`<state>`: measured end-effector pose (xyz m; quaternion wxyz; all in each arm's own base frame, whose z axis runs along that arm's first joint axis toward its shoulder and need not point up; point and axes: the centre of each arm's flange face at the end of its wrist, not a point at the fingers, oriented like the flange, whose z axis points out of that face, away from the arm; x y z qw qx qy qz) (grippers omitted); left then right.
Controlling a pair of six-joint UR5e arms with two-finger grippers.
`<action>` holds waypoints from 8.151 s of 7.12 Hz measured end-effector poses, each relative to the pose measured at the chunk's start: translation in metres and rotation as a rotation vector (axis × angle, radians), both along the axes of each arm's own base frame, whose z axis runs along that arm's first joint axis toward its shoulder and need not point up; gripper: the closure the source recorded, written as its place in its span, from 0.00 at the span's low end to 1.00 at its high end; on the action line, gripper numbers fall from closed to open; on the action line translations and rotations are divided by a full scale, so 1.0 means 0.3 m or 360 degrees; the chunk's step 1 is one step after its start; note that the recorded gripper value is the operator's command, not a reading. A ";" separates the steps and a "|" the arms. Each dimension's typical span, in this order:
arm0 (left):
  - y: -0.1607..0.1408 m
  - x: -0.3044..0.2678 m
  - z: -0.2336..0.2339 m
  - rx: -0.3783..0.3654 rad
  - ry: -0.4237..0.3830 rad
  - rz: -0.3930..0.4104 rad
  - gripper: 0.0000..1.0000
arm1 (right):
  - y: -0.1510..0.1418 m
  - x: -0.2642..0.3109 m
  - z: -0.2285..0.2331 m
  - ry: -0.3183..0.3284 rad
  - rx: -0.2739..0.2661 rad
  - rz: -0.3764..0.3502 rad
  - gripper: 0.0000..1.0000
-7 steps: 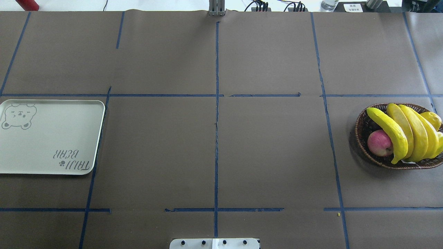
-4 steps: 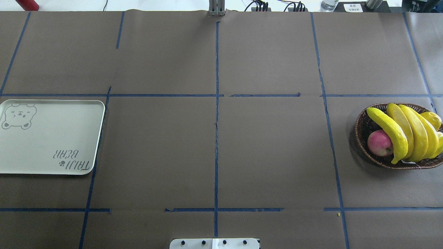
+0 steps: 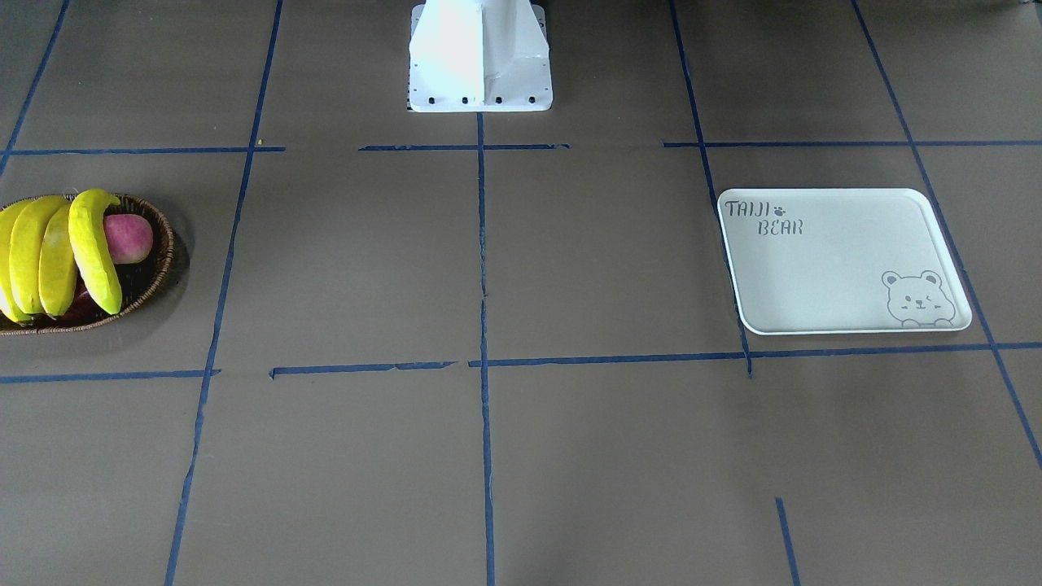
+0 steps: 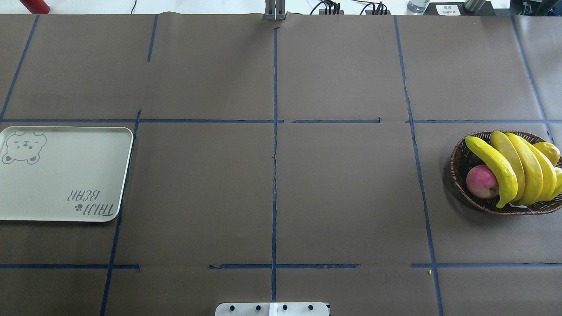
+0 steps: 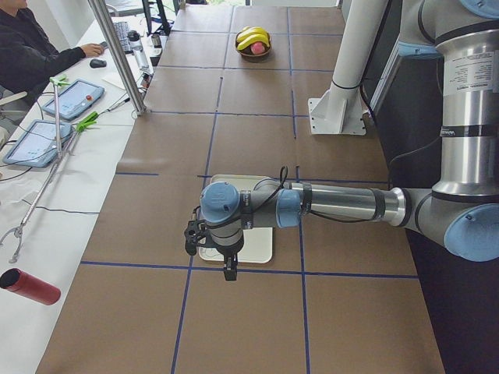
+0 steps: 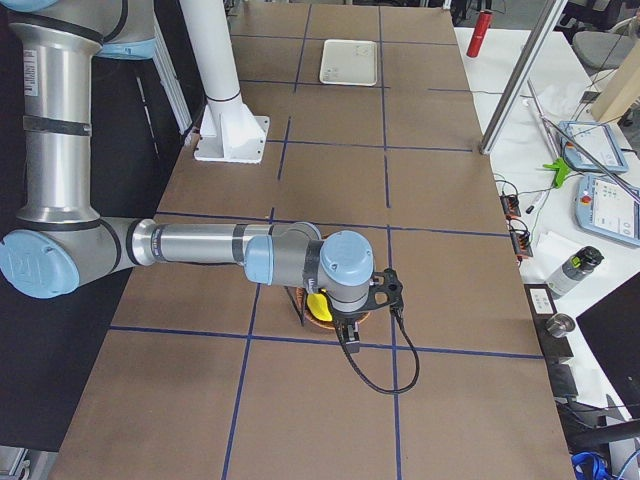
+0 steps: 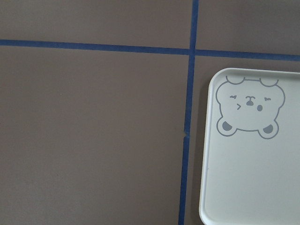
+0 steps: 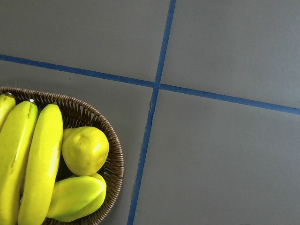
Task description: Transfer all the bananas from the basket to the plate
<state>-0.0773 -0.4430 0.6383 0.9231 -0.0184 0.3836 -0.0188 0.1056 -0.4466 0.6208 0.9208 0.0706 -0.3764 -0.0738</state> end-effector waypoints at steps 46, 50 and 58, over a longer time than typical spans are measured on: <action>-0.028 1.603 -1.650 -0.0409 0.1127 -0.0408 0.00 | 0.402 -1.838 -1.658 -0.1150 -0.0016 0.0334 0.99; 0.051 1.706 -1.664 -0.0386 0.1135 -0.0420 1.00 | 0.407 -1.840 -1.659 -0.1158 -0.0018 0.0330 0.77; -0.084 1.658 -1.538 -0.0324 0.0923 -0.0523 1.00 | 0.433 -1.787 -1.650 -0.1190 -0.0012 0.0323 0.00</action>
